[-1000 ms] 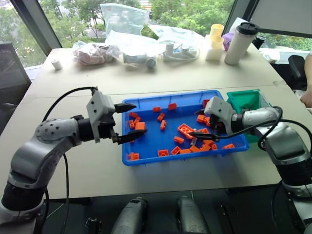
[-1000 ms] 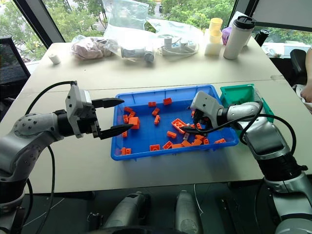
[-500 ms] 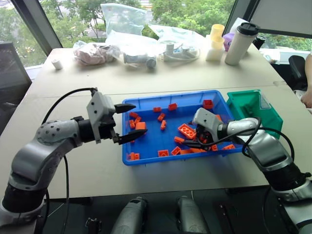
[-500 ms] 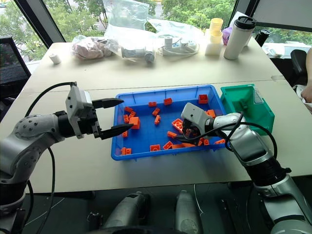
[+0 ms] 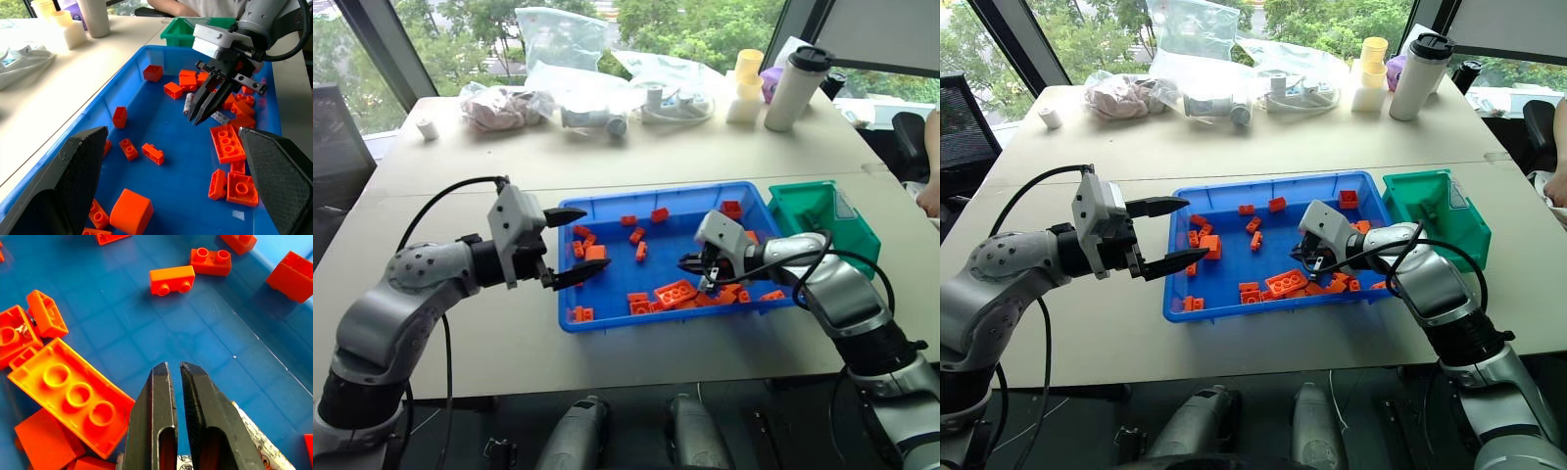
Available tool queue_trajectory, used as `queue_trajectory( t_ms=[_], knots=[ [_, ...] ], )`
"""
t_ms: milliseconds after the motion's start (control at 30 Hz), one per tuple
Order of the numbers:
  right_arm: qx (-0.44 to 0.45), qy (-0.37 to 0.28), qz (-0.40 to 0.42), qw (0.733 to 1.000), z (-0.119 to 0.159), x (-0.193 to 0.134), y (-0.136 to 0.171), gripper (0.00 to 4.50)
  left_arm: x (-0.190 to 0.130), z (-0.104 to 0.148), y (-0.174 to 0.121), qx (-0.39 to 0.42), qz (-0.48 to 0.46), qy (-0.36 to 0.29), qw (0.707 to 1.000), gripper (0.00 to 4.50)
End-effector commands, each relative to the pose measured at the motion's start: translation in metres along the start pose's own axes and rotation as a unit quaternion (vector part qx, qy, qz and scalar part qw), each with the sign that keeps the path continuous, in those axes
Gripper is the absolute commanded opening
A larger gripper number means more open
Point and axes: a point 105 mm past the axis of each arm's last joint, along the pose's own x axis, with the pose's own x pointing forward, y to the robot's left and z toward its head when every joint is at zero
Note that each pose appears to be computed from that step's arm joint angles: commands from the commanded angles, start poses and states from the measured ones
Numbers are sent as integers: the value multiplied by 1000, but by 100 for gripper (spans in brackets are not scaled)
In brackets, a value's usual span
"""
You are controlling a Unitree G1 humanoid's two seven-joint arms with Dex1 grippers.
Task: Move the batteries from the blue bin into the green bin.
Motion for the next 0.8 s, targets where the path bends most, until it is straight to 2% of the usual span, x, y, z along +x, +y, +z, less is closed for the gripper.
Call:
queue_trajectory(
  t_ms=[33,133,300,500,633,733,800],
  knots=[
    [-23,-50,-20,998,33,-8,-10,22,-2,9,0,22,5,-13,1000,450],
    [-28,-68,-41,996,45,-8,-19,22,-2,9,0,23,6,-13,1000,450],
    [-48,-52,-58,996,44,-25,-37,22,-1,9,0,23,7,-14,1000,450],
    [-70,-20,-34,997,32,-35,-35,22,0,9,0,24,7,-16,1000,450],
    [-85,15,-21,996,14,-37,-34,22,0,9,0,24,6,-18,1000,450],
    [-79,30,-32,996,4,-36,-41,104,2,9,-1,24,4,-19,1000,450],
    [-93,44,-32,994,-1,-35,-43,200,2,9,-1,24,4,-19,1000,450]
  ],
)
